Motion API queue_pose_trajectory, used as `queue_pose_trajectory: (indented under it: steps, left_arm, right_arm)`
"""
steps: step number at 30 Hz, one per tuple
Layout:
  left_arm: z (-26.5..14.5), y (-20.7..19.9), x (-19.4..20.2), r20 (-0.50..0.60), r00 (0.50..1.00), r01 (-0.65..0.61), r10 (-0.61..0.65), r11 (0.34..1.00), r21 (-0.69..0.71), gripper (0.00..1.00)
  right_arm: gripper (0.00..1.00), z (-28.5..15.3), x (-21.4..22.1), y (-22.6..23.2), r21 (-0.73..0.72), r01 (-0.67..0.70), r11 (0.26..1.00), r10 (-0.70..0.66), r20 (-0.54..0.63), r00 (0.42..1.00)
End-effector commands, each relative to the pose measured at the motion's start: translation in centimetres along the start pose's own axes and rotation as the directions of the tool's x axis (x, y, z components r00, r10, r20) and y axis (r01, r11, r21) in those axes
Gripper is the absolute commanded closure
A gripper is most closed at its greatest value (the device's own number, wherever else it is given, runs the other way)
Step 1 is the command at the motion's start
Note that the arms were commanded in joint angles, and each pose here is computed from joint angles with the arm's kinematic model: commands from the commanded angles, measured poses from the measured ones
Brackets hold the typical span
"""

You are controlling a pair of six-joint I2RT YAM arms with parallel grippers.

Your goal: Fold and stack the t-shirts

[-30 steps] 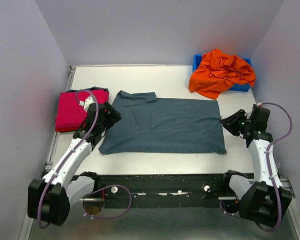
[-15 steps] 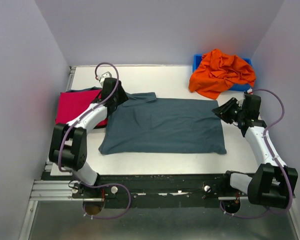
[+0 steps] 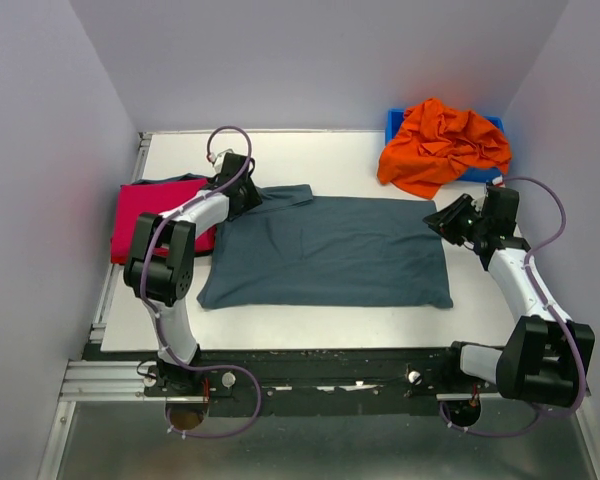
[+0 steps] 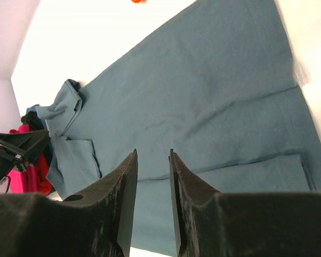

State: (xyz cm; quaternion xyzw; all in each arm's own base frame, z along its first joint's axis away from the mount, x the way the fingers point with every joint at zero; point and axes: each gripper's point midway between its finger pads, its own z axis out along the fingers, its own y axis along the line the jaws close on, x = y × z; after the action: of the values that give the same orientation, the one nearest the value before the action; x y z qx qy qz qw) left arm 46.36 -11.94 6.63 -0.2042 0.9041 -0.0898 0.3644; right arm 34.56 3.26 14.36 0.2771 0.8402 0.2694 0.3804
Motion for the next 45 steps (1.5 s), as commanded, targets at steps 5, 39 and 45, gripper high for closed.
queue_pose_trajectory:
  steps: [5, 39, 45]
  left_arm:
    - [1.6, 0.8, 0.8, -0.036, 0.999, -0.010, 0.007, 0.998, -0.062, 0.43]
    - [-1.1, -2.6, -4.8, 0.055, 0.998, -0.023, 0.020, 0.998, 0.053, 1.00]
    - [-4.0, -4.1, -7.9, 0.133, 0.991, -0.015, 0.002, 0.995, 0.094, 1.00]
  right_arm:
    - [0.62, -0.1, -1.3, 0.7, -0.005, 0.011, 1.000, -0.011, 0.047, 0.999]
    - [0.61, 3.5, -4.2, -2.1, 0.170, -0.007, 0.985, -0.003, 0.056, 0.998]
    - [0.73, 6.2, -5.2, -4.8, 0.305, -0.002, 0.952, -0.005, 0.023, 1.000]
